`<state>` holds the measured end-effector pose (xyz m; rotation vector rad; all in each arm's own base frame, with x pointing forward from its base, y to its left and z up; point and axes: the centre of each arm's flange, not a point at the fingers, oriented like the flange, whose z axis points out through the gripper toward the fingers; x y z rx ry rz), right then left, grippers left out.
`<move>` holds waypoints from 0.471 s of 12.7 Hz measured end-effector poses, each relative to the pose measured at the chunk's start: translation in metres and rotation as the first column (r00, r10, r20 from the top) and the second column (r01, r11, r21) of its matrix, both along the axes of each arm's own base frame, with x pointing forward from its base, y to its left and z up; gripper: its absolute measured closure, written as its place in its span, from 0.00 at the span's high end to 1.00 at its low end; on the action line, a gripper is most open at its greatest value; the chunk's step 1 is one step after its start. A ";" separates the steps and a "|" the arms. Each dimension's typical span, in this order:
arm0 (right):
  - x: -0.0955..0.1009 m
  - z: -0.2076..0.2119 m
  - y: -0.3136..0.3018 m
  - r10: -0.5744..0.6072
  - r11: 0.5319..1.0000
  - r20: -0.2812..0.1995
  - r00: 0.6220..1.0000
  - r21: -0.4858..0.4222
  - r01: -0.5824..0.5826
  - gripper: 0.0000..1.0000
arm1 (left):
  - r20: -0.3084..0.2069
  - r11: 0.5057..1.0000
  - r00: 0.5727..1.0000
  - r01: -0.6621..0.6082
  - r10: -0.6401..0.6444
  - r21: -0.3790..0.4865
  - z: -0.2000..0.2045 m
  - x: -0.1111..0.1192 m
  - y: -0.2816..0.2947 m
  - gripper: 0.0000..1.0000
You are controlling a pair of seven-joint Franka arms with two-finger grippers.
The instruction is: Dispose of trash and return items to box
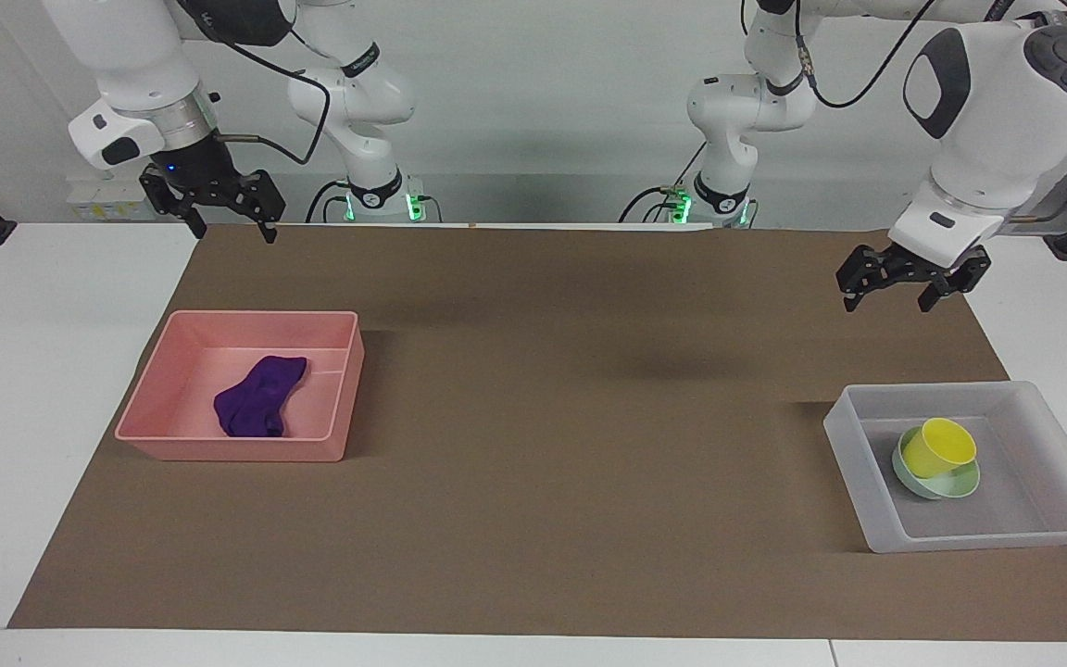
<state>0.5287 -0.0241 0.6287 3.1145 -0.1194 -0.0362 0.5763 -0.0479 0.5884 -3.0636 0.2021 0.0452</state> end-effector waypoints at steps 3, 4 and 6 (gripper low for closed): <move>0.000 0.000 0.000 0.000 1.000 0.000 1.000 0.000 0.000 1.00 | 0.022 0.999 1.000 -0.016 0.017 -0.045 0.017 -0.035 0.006 1.00; 0.000 0.000 0.000 0.000 1.000 0.000 1.000 0.000 0.000 1.00 | 0.030 0.997 0.999 -0.025 0.027 -0.068 0.023 -0.039 0.009 1.00; 0.000 -0.002 0.000 0.000 1.000 -0.004 1.000 0.000 0.000 1.00 | 0.032 0.996 0.999 -0.029 0.031 -0.079 0.026 -0.041 0.011 1.00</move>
